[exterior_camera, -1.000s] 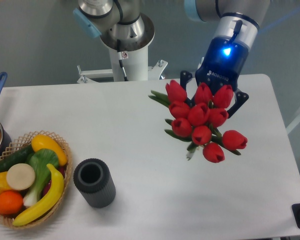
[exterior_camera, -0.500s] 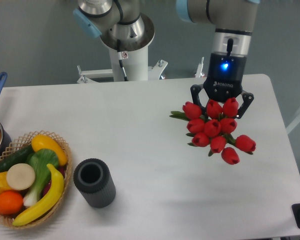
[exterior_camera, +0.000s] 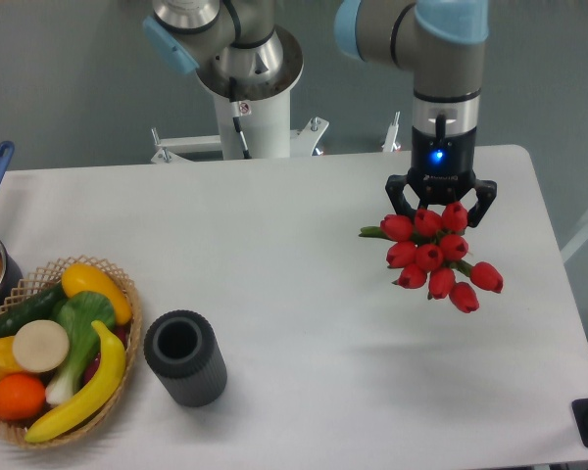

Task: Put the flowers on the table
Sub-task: 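Lower the held tulips toward the table surface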

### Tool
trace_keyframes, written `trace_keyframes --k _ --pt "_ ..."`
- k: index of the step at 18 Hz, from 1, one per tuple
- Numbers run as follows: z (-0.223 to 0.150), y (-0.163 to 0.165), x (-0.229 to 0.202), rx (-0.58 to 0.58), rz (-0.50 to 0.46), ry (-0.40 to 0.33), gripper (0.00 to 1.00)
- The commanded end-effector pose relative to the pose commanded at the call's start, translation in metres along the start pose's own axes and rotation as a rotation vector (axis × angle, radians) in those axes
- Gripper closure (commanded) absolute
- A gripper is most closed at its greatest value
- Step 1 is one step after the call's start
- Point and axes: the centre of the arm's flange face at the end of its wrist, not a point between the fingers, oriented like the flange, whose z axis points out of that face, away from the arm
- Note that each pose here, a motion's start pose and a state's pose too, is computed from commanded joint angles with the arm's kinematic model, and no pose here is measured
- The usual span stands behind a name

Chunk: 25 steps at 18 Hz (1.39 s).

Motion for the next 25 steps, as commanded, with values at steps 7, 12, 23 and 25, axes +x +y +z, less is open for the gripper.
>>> trace_keyframes --k 7,12,23,25 --pt "0.038 0.005 0.004 -0.152 0.026 -0.016 0.55" --pt "0.078 0.014 0.000 -0.265 0.037 -0.012 0.55" --pt "0.142 0.001 0.021 -0.401 0.115 0.015 0.54" --pt "0.139 -0.003 0.016 -0.392 0.115 0.003 0.34"
